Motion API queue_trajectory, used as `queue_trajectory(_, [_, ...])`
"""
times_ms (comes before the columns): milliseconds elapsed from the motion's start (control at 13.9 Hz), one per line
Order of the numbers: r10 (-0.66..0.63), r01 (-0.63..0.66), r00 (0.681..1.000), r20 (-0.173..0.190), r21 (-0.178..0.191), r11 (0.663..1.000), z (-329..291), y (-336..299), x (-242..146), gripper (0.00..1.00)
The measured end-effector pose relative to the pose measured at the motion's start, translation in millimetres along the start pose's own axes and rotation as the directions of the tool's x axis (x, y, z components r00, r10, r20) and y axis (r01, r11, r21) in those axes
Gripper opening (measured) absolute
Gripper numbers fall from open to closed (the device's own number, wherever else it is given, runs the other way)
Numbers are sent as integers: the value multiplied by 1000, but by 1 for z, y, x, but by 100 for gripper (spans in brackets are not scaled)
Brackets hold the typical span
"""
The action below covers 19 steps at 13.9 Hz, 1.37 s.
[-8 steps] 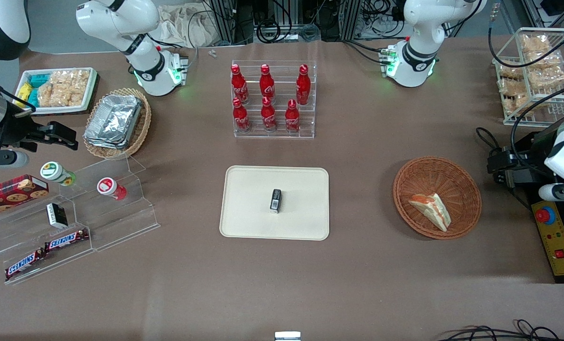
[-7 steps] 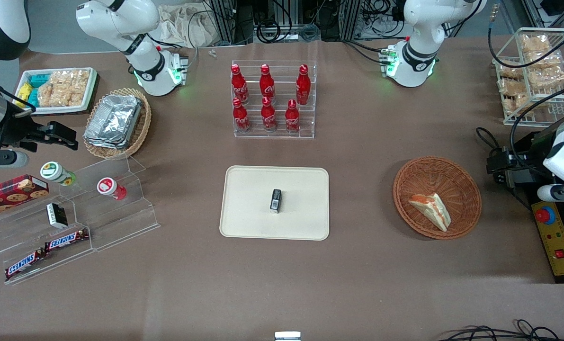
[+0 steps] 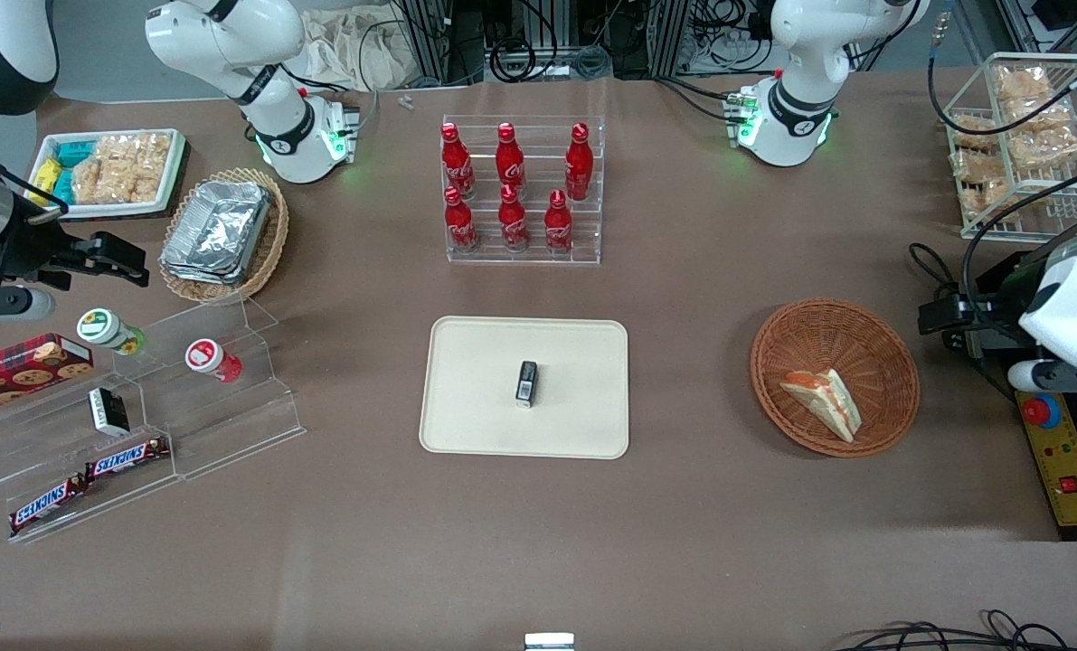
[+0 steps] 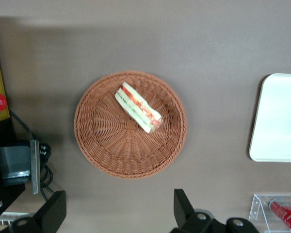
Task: Place sandwich from basket to tray
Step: 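Move the left gripper down over the sandwich in the wicker basket, then close the left gripper on the sandwich and lift it from the basket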
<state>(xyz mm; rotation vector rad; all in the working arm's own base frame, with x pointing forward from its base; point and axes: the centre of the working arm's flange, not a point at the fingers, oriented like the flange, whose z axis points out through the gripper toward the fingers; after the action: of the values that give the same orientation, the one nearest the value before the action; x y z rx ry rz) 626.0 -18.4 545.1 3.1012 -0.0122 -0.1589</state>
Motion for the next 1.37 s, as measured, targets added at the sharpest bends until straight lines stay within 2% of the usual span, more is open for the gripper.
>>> queue_trajectory(144, [-38, 38, 999, 25, -5, 999, 43, -1, 12, 100])
queue_trajectory(361, [-217, 217, 976, -13, -25, 976, 119, 2, 32, 100])
queue_trajectory(505, [-330, 328, 943, -33, -40, 944, 159, 6, 32, 99])
queue_trajectory(722, [-507, 503, 860, -57, -71, 861, 196, 8, 28, 99])
queue_trajectory(866, [-553, 550, 831, -48, -74, 832, 217, 8, 25, 99])
queue_trajectory(1010, [-566, 563, 824, -36, -68, 824, 234, 6, 19, 99])
queue_trajectory(1371, [-588, 583, 807, -58, -90, 808, 273, 1, 7, 99])
